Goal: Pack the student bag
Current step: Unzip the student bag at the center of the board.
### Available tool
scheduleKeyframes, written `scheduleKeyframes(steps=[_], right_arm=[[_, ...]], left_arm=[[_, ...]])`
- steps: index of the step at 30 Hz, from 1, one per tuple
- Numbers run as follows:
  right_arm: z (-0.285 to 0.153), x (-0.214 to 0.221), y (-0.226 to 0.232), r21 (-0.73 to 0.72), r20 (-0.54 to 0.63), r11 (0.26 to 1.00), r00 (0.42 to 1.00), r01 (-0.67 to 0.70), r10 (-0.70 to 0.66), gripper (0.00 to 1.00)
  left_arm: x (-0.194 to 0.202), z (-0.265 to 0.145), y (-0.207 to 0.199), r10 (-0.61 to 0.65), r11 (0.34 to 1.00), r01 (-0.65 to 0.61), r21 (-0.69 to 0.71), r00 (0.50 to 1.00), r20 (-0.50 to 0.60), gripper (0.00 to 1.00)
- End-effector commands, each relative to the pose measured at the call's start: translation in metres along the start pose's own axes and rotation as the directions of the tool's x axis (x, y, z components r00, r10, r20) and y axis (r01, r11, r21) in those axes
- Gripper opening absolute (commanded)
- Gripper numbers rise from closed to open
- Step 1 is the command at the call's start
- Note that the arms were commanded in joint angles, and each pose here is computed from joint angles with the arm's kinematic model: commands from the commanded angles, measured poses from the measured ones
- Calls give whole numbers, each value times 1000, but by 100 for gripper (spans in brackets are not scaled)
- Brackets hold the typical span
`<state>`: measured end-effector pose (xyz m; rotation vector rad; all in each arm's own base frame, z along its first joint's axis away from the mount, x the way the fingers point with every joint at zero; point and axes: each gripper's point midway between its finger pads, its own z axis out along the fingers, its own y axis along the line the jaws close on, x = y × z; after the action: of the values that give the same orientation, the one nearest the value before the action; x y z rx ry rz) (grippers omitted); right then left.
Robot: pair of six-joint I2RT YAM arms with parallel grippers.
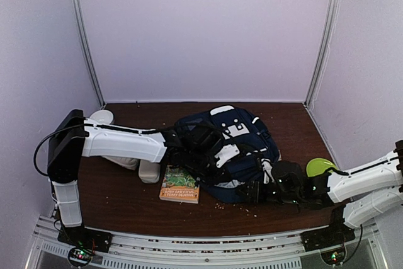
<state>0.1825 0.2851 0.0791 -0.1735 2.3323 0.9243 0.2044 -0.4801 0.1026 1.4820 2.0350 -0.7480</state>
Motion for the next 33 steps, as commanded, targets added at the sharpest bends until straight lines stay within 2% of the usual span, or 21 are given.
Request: scheduleKeyframes(steps=[1,7,15,25,28,33], right_arm=[[1,4,-6,-63,5,996,998,-68,68,53],[0,5,2,-171,3,982,997,-81,83,53],[-2,7,-8,-220,11,971,995,-91,96,53],[7,6,10,-308,-9,950,998,-55,55,52],[7,4,15,-332,-11,942,998,-57,56,48],[5,5,15,-337,-9,940,999,-53,53,37]], left_arm=[[-20,-13,1,12,1000,-10,-20,997,75,0],[-18,-10,1,8,1000,-7,-19,998,69,0],[-17,-9,2,8,1000,-7,-18,998,64,0],[-18,-7,1,6,1000,-5,-14,998,65,0],[-16,-7,2,2,1000,-1,-15,998,60,0],[-12,-6,3,2,1000,-1,-22,999,50,0]])
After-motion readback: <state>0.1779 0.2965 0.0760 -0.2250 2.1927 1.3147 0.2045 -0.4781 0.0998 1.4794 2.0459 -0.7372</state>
